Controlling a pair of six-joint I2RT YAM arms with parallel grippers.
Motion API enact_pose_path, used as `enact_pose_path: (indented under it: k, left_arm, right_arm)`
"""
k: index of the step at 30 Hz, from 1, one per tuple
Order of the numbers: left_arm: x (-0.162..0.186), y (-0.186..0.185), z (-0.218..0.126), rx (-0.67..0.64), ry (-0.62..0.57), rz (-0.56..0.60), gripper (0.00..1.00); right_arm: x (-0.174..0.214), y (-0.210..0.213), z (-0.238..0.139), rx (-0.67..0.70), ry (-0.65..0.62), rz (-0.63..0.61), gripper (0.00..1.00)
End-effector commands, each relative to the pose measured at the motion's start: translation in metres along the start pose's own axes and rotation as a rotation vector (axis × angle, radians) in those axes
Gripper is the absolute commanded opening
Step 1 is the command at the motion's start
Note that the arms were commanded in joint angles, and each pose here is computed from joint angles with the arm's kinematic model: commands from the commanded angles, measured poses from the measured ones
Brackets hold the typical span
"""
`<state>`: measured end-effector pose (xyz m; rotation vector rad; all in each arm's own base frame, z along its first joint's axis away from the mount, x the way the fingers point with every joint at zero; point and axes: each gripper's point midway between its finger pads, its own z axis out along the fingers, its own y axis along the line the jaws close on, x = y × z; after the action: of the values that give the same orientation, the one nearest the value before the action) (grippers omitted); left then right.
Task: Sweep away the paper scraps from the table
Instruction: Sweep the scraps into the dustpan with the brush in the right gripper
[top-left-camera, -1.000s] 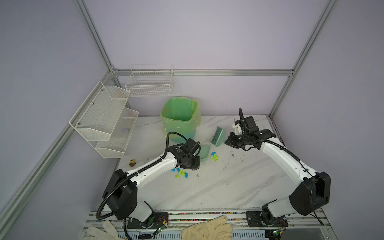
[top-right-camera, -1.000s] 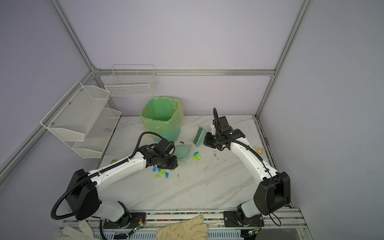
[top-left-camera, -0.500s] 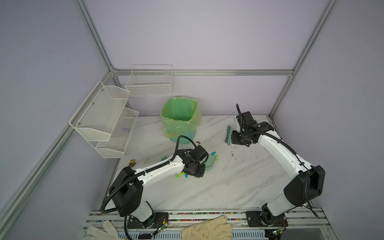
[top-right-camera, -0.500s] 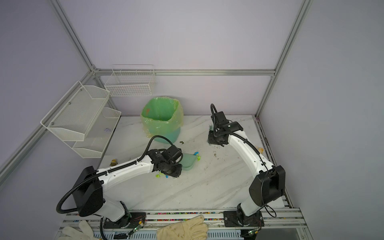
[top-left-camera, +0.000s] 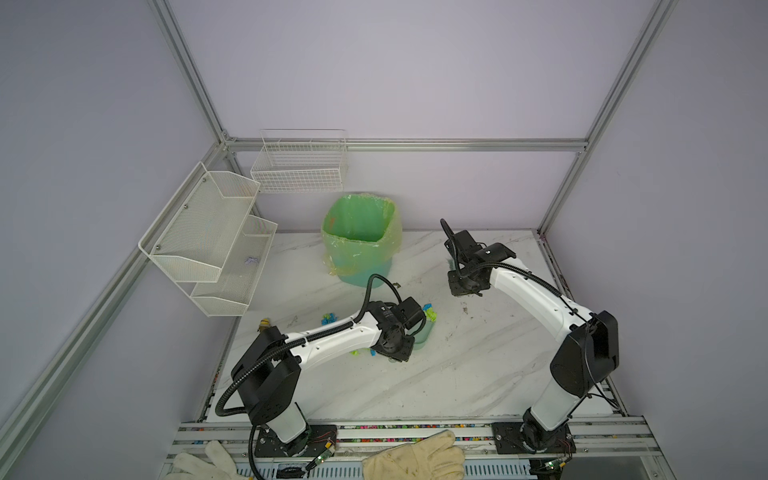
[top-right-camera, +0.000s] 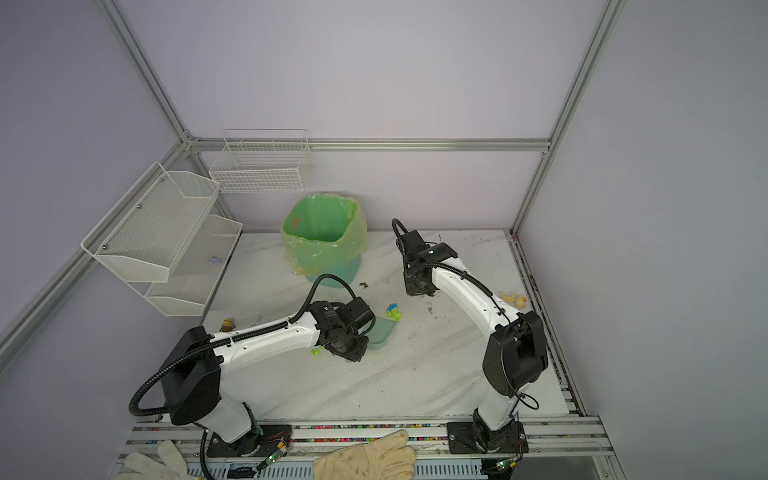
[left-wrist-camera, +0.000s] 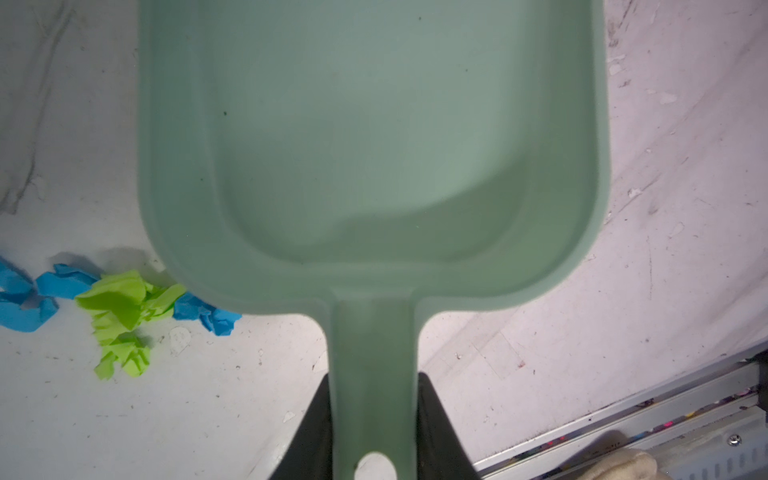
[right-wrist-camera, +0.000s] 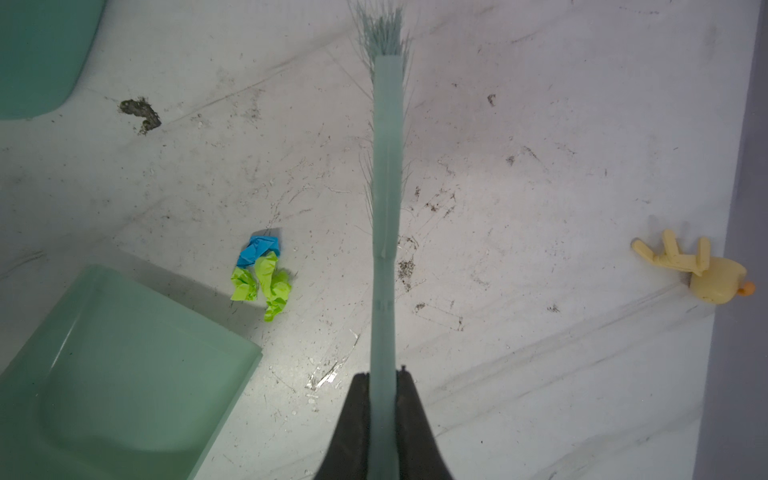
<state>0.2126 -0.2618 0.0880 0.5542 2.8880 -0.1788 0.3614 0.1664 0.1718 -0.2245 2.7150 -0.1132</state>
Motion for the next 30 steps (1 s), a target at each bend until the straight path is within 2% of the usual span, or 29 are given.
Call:
enact_pose_path:
  k: [1,6,15,30]
  left_arm:
    - [-0.025,-0.013,-0.018,0.017,-0.069,0.028,0.00]
    - [-0.025,-0.018,-0.016,0.022,-0.066,0.040,0.00]
    - [-0.031,-0.018,-0.006,-0.002,-0.060,0.027,0.00]
    - [-0.035,-0.025,0.007,0.008,-0.043,0.034,0.00]
  right_arm:
    - [0.001,0.003,-0.005,0.033,0.020,-0.071,0.00]
    - [0.002,0.016,0.001,0.024,0.043,-0.117,0.00]
    - [0.009,0.038,0.003,-0.077,0.073,-0.147,0.00]
    - [0.026,0.059,0.011,-0.131,0.113,-0.225,0.00]
